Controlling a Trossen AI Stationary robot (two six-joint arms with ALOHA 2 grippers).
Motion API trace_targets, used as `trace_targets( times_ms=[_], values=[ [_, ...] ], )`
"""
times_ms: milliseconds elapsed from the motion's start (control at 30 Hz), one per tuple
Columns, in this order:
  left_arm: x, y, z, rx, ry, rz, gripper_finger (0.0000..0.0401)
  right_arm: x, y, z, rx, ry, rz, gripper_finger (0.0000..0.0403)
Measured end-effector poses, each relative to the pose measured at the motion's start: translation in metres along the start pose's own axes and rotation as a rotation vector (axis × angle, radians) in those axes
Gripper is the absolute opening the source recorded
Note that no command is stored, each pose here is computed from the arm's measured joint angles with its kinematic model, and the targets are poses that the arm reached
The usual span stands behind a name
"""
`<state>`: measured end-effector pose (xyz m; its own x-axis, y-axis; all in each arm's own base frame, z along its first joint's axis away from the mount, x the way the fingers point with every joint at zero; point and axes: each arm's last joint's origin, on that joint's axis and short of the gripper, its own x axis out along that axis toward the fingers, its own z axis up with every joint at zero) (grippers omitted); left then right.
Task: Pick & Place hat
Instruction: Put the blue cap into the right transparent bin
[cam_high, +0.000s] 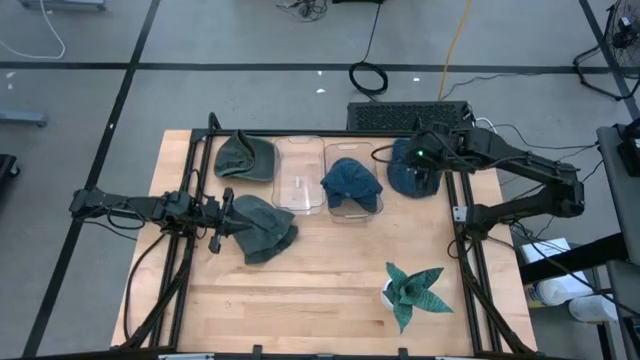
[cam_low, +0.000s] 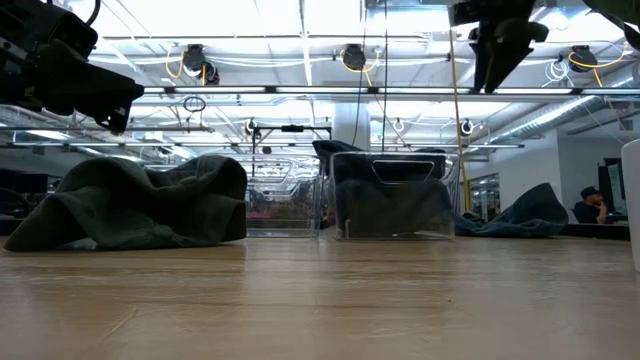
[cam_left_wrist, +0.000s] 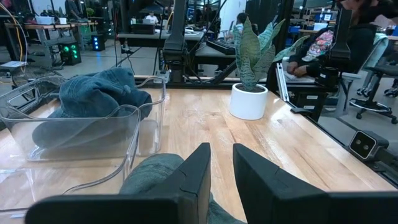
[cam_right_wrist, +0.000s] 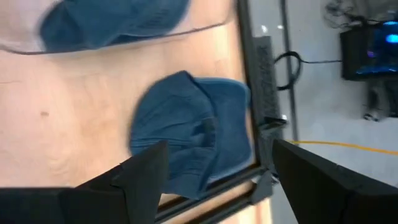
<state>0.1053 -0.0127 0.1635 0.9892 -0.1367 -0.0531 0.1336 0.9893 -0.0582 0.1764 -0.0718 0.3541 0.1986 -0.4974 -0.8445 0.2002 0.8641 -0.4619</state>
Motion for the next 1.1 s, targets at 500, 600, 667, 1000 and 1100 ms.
trace_targets(
  times_ms=[500,600,667,1000,1100],
  values=[
    [0.0,0.0,0.0,0.0,-0.001,0.0,0.0077,0.008,-0.019,-0.008,0.271,0.052,-0.03,0.0274],
    [0.0,0.0,0.0,0.0,0.0,0.0,0.0077,0.008,-0.018,-0.01,0.447,0.073,-0.031,0.0274],
    [0.0,0.0,0.0,0.0,0.0,0.0,0.0077,0.009,-0.018,-0.01,0.564,0.073,-0.035,0.0274],
    [0.0,0.0,0.0,0.0,0.0,0.0,0.0077,0.035,-0.007,-0.024,0.956,-0.006,-0.055,0.0274],
    [0.0,0.0,0.0,0.0,0.0,0.0,0.0077,0.044,-0.004,-0.032,0.999,-0.033,-0.063,0.0274]
  ],
)
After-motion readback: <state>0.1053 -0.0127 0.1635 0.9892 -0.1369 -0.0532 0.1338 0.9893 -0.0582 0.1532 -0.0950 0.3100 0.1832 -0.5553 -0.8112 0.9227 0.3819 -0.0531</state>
